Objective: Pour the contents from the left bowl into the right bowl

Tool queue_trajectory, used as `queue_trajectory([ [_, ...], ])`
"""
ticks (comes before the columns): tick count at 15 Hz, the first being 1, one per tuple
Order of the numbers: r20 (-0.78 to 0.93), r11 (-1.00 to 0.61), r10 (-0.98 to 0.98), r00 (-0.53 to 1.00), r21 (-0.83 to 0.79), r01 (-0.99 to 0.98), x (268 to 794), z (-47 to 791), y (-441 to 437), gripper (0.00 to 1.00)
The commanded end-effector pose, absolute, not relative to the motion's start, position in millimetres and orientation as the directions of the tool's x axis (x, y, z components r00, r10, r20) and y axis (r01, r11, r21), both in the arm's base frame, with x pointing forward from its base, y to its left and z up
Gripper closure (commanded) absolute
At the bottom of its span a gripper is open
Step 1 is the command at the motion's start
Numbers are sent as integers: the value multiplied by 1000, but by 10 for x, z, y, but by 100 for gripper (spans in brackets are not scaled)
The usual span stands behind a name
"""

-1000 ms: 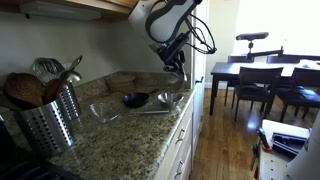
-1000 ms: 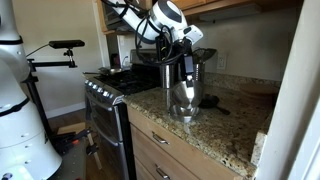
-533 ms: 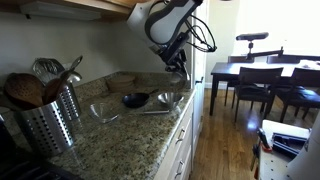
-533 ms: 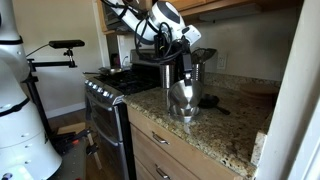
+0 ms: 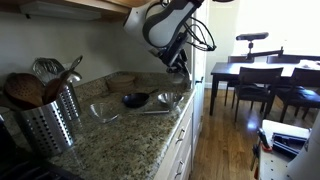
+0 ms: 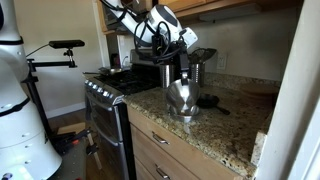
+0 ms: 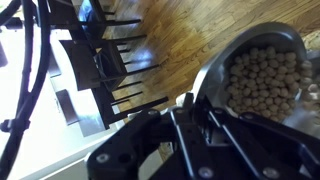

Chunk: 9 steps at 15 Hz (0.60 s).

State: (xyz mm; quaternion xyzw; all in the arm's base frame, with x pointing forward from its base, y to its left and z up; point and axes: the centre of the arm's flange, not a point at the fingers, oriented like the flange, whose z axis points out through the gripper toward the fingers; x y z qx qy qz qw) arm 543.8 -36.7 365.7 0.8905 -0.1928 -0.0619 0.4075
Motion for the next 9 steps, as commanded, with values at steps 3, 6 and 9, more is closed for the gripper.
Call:
queue_trajectory([
  [3,37,-546,-378,925,798,-255,5459,3706,-247,92],
  [6,39,-542,-366,930,803,-247,5513,3711,-221,92],
  [9,40,-542,-353,935,806,-239,5595,3666,-262,92],
])
